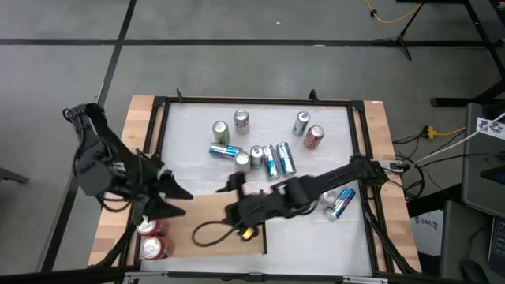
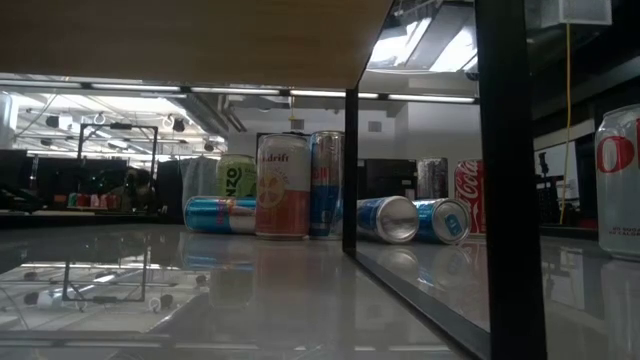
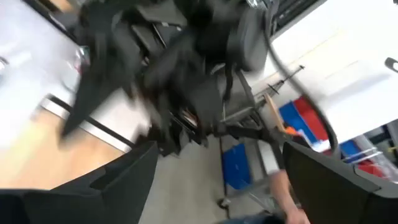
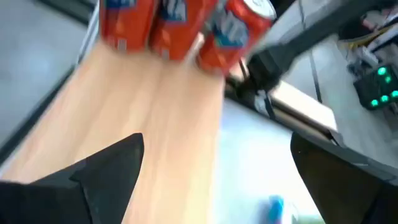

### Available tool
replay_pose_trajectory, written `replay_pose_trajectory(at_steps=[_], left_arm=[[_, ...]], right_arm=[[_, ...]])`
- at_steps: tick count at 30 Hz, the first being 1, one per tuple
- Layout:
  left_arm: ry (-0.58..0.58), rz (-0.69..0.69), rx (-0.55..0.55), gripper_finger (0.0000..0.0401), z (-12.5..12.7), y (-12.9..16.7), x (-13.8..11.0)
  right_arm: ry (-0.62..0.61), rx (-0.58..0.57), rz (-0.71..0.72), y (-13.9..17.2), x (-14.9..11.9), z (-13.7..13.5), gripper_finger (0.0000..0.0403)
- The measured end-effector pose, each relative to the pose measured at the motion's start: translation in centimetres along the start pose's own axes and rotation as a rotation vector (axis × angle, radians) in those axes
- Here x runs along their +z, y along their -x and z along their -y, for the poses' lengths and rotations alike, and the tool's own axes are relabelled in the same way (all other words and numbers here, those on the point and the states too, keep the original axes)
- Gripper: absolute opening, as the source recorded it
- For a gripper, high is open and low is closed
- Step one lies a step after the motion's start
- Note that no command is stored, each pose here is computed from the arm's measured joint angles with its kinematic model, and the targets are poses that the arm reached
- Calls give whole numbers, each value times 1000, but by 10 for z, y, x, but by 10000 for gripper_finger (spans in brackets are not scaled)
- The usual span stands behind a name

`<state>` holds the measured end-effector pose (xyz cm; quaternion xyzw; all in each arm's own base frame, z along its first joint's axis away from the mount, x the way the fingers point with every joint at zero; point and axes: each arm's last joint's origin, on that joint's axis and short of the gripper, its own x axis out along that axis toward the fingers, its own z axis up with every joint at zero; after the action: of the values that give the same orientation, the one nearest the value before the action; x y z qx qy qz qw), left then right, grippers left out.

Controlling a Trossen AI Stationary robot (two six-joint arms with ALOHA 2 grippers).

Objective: Place canned beverage on shelf
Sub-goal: Put the orange soda can on the shelf aligned with the orange soda cans

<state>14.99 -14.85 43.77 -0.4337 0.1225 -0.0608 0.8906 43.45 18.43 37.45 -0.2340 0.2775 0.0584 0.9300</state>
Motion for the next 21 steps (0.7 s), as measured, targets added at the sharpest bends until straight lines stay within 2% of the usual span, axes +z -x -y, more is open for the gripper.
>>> replay_pose_trajectory(at_steps=[7,13,18,21], left_arm=[[76,-62,38,302,19,-23,-1],[100,-186,119,259,27,-54,6],[209,-410,226,228,23,-88,-3],[315,-612,317,211,17,-104,-21]], right_arm=[[45,28,-118,87,-6,24,395],[-43,12,-223,157,-25,50,395],[-114,-42,-285,208,-43,64,395],[-129,-92,-231,229,-45,68,395]])
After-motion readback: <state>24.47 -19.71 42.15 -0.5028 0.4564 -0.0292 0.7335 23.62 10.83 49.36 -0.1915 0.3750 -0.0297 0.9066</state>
